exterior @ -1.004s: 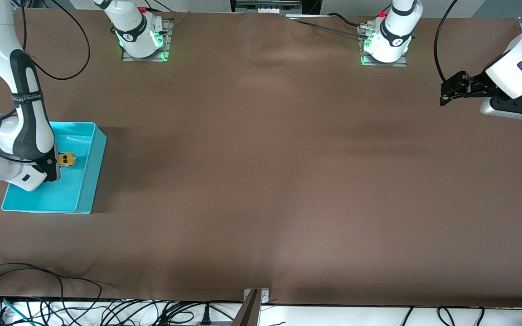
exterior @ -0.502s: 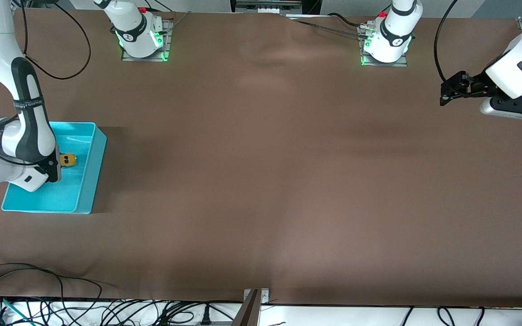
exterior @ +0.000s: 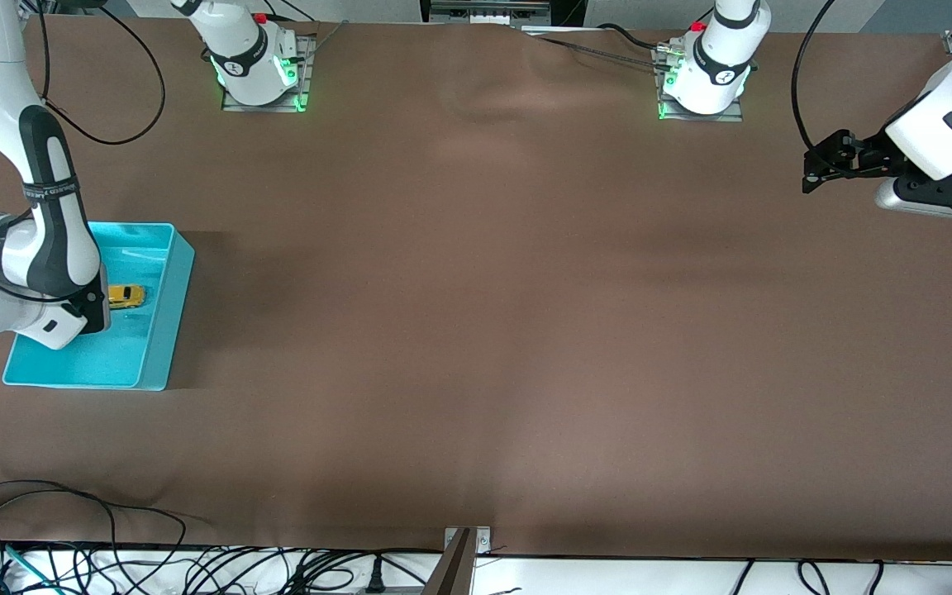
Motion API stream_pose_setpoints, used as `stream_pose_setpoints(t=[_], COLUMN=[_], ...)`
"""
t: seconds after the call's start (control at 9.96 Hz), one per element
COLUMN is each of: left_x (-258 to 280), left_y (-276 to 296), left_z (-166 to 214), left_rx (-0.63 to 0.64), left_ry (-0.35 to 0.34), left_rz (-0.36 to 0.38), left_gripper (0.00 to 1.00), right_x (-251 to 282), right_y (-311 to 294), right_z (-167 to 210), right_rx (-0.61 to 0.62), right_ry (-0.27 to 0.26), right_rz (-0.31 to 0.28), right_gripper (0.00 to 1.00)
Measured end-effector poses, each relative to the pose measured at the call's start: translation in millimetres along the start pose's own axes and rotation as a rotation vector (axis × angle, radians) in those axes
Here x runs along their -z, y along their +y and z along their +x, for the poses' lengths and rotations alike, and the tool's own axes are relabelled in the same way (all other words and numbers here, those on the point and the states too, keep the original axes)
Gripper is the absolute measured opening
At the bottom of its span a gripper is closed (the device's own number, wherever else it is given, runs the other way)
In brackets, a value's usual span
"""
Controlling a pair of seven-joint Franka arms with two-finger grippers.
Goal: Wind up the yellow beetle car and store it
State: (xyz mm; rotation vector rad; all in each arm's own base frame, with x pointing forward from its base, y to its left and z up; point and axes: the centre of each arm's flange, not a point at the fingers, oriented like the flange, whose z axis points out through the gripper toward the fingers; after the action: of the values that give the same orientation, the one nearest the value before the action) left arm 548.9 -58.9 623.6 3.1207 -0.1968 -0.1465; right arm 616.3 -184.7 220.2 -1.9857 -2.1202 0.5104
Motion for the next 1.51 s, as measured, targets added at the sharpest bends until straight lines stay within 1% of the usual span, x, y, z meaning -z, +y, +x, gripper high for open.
stream_pose_setpoints(t=[0.3,0.5,0.6,0.8,1.0,1.1,1.31,1.51], left_x=[0,0,0,0,0,0,0,9], left_y=[0,0,0,-1,-1,-1,-2,-11], left_z=[0,0,0,0,0,0,-1,-3], left_rx=[0.0,0.0,0.001,0.001,0.002,0.002,0.004,0.02], left_ry=[0.0,-0.001,-0.001,-0.001,-0.001,-0.002,-0.003,0.017], left_rz=[0.0,0.0,0.0,0.0,0.0,0.0,0.0,0.0], left_gripper=[1.0,1.0,1.0,1.0,1.0,1.0,1.0,1.0], right_x=[21,56,74,110,146,163,189,212], right_y=[-9,-23,-32,-50,-62,-67,-76,-84], right_z=[0,3,7,21,46,59,76,96], right_rx=[0.005,-0.016,-0.048,-0.149,-0.273,-0.339,-0.48,-0.601], right_ry=[0.01,0.016,0.019,0.029,0.038,0.049,0.094,0.111], right_rz=[0.021,0.017,0.019,0.025,0.021,0.017,0.009,-0.016], right_gripper=[0.93,0.93,0.92,0.93,0.92,0.92,0.92,0.92])
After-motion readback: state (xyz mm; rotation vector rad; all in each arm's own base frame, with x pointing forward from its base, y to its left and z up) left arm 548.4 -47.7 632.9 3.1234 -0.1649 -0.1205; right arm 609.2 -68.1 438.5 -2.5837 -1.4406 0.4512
